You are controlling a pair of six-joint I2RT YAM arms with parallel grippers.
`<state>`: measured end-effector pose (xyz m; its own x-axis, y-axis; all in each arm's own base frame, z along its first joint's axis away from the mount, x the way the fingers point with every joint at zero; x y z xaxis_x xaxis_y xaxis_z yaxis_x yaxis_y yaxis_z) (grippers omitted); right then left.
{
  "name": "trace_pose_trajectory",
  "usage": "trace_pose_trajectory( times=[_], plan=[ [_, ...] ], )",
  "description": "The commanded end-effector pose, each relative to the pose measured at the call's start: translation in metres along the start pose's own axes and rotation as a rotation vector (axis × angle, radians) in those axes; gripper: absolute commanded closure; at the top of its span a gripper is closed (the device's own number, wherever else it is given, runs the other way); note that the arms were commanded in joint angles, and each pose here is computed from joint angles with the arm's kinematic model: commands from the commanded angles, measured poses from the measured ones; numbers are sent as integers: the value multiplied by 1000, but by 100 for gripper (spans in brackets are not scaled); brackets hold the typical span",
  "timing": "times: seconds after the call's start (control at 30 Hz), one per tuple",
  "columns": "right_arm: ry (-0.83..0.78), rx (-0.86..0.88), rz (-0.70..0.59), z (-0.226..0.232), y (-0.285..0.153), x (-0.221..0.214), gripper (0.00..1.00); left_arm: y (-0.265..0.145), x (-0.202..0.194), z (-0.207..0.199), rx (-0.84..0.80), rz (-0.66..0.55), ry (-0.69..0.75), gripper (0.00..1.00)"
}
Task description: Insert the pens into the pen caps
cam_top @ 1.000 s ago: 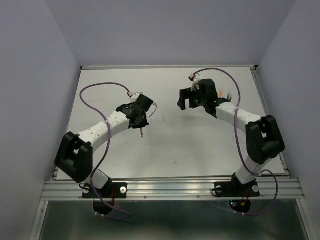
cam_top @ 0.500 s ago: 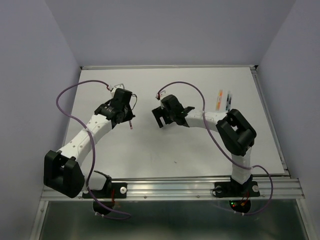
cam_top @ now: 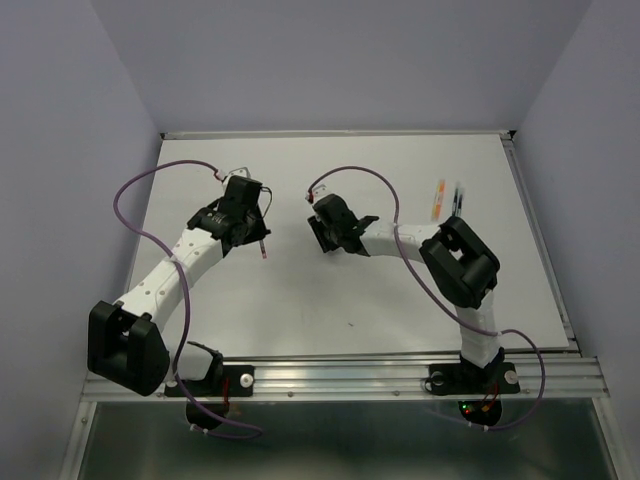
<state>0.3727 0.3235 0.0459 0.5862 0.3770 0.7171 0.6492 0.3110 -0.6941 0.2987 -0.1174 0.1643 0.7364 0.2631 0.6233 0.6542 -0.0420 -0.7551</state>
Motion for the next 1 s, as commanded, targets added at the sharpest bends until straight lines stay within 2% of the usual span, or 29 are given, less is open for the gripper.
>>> trace_pose_trajectory(
  times=[0.0,0.03,0.1,0.3,0.4,0.47,0.57,0.67,0.73,0.8,0.83,0.97],
  plan=[
    [10,-23,-19,1,3,7,60,2,3,0,-11,-15,6,100],
    [13,-22,-13,1,2,4,66,3,3,0,-12,-11,8,100],
    [12,-14,-7,2,1,2,71,4,2,-2,-27,0,9,100],
    [7,-24,15,1,6,-4,72,4,2,-3,-44,3,9,100],
    [2,-29,30,0,6,-9,83,2,2,-2,-47,-4,6,100],
    [-30,-37,26,-4,1,-8,98,0,2,-4,-58,-7,8,100],
    [-56,-53,19,-14,-2,-6,99,-1,2,-6,-78,-10,10,100],
    [-55,12,-4,-22,-7,-1,99,-4,3,-9,-102,-10,19,100],
    [-115,46,-33,-28,-11,1,99,-7,2,-14,-140,-1,38,100],
    [-166,73,-78,-32,-24,13,99,-8,2,-22,-191,-2,55,100],
    [-243,93,-148,-32,-33,28,99,-12,0,-30,-253,8,71,100],
    [-278,153,-277,-55,-50,50,99,-18,-3,-43,-346,33,106,100]
  ],
)
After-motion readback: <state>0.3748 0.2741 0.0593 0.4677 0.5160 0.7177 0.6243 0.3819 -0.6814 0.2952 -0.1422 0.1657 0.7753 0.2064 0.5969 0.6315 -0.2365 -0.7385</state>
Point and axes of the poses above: each gripper's point midway between its finger pads, its own y axis out along the fingers, its own z axis along the line the jaws close on, x = y × z, the point moved 2 cm from there along -y, back along the fingers, and after that the axes turned 1 degree about y, right-handed, at the moved point
